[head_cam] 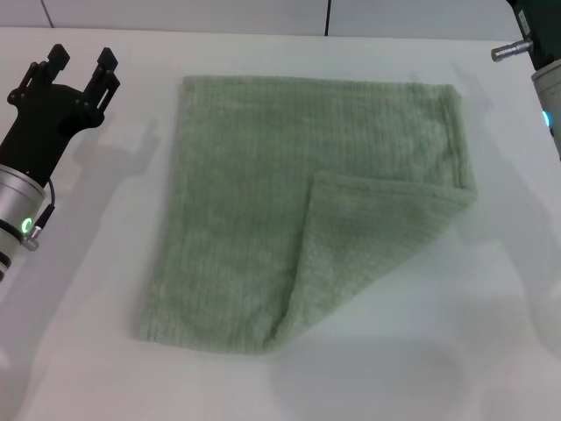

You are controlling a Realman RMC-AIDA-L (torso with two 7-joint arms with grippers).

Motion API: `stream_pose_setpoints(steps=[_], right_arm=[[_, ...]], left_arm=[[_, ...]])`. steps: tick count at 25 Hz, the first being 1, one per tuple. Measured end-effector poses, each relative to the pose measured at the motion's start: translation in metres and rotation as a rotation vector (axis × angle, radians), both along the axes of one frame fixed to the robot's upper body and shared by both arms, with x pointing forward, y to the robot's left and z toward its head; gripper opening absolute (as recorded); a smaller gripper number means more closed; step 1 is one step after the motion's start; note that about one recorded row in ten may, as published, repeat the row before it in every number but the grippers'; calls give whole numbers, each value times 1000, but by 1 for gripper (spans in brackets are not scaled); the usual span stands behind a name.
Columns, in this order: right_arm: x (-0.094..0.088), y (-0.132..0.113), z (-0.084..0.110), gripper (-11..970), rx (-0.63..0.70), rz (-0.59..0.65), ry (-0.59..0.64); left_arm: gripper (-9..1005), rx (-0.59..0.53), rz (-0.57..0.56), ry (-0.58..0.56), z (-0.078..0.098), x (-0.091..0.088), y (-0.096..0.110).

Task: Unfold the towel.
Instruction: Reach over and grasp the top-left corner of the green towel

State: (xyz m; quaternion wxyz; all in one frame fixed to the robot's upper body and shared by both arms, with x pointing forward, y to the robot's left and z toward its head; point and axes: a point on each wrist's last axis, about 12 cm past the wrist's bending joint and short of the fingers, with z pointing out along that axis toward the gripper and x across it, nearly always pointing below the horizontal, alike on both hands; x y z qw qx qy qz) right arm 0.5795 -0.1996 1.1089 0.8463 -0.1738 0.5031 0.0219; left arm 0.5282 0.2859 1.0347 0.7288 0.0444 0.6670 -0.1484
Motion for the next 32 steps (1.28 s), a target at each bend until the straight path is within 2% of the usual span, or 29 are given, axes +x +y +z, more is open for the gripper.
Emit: stream_pose_setpoints(steps=[13,26,30,32], right_arm=[[1,-5,-3,655,38,-2,35],[8,0,0,656,38,8,47],[6,-5,-4,655,28,-5,60],[6,-8,-8,655,14,-15,72]], left_arm=[[682,5,-18,14,-4,-6,-1],[651,-10,-20,6,-1,-2,-4],[536,-3,-31,0,0,-1,-6],[475,-2,-49,7,3,8,-13]])
